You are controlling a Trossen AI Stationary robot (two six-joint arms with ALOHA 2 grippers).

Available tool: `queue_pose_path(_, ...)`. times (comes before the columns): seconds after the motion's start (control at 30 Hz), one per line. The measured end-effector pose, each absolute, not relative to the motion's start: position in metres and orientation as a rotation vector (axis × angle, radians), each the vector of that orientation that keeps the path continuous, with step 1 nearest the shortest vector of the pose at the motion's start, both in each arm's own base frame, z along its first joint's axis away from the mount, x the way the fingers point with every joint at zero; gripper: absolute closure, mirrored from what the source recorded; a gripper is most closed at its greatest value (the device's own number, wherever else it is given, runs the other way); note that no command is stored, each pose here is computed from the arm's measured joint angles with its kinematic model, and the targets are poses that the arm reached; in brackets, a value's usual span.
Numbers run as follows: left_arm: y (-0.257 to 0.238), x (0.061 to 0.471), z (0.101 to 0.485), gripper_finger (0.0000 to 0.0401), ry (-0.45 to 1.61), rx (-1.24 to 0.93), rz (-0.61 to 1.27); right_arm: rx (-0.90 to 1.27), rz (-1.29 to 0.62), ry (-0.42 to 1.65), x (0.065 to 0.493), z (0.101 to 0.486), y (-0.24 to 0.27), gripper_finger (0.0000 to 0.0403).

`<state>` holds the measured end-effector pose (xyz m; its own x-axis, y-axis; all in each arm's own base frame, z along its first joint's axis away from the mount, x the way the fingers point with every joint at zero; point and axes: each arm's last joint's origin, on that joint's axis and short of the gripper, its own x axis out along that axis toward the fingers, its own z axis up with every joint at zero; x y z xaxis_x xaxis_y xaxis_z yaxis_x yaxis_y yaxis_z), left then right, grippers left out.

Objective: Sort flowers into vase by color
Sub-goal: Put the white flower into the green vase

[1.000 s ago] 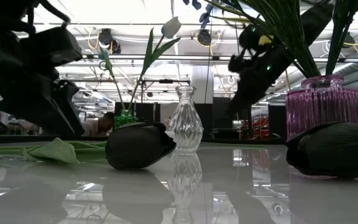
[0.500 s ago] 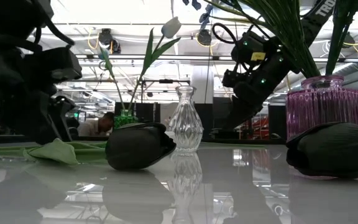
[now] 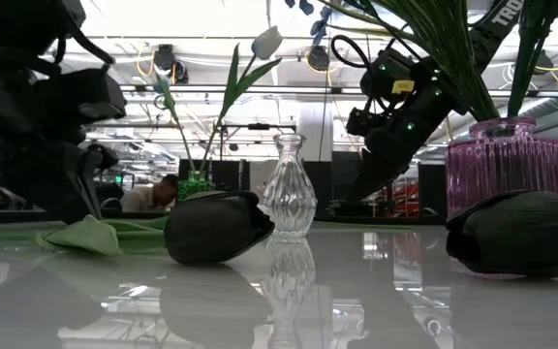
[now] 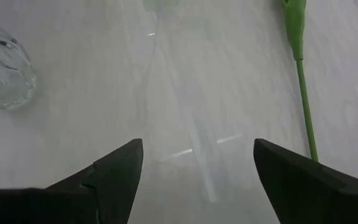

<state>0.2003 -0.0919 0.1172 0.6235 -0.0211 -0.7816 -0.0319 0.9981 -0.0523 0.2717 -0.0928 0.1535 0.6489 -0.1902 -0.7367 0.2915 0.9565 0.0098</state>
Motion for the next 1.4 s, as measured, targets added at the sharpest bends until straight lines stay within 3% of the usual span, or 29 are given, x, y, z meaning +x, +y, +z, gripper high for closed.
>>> queue_pose_path(0.3, -0.082, 0.18, 0.179, 0.0396, 0.843, -0.073, -0.021, 0.129, -0.273, 0.821, 0.272, 0.154, -0.093, 0.0105)
queue_pose_path(0.53, -0.064, 0.137, 0.237, 0.0397, 0.738, -0.106, -0.007, 0.129, -0.274, 0.824, 0.271, 0.153, -0.093, 0.0105)
queue_pose_path(1.03, -0.032, 0.094, 0.344, 0.0399, -0.151, 0.141, 0.187, 0.147, -0.281, 0.819, 0.272, 0.154, -0.093, 0.0105)
queue_pose_path(1.4, -0.031, 0.129, 0.363, 0.0399, -0.399, 0.287, 0.325, 0.146, -0.281, 0.818, 0.272, 0.154, -0.093, 0.0105)
